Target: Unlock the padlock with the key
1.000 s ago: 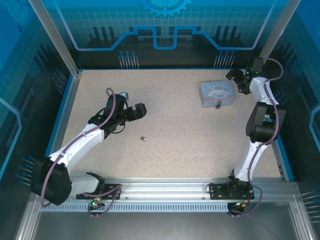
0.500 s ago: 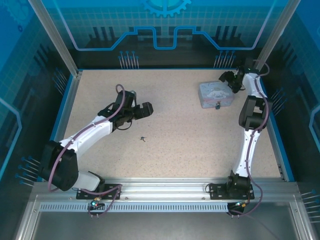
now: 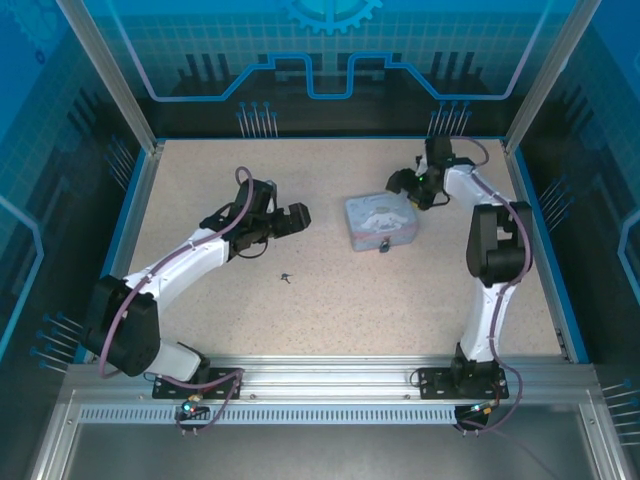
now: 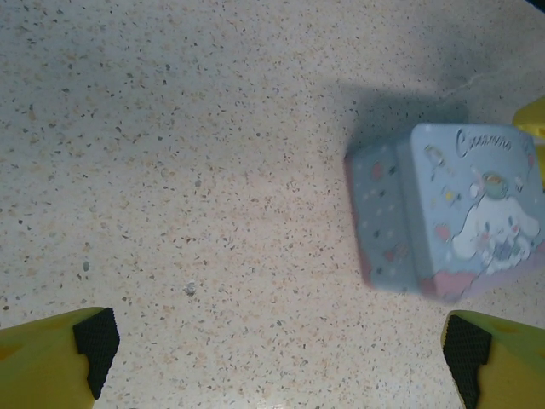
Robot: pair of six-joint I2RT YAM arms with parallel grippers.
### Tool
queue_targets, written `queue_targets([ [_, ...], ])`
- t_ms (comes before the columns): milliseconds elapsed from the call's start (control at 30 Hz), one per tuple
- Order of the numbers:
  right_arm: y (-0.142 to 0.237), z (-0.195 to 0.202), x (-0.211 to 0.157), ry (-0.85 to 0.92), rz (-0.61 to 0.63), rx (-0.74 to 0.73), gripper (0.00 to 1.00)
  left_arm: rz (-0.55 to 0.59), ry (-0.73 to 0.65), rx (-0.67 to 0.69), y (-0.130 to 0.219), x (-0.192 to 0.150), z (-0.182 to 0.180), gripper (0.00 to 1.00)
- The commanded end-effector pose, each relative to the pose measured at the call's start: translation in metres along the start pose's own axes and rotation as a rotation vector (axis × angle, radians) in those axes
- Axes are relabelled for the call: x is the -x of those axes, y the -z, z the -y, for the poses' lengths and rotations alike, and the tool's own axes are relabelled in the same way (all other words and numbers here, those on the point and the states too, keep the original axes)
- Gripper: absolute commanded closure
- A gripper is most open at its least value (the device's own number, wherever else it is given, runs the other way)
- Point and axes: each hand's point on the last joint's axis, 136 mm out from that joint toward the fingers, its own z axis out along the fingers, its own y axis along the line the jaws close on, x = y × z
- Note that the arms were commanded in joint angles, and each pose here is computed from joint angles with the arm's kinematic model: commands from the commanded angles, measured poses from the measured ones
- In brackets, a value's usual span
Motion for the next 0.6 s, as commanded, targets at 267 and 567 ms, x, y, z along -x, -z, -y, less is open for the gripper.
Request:
queue_targets([
  [267, 0.065, -0.015, -0.073, 0.058, 0.128, 0.012, 0.10, -0.073, 0.052, -0.065, -0.015, -0.035, 0.015, 0.01],
  [567, 0.059, -0.002, -0.086, 0.087, 0.111, -0.006, 0.12, -0.122, 0.081, -0.094, -0.043, -0.045, 0.032, 0.01],
])
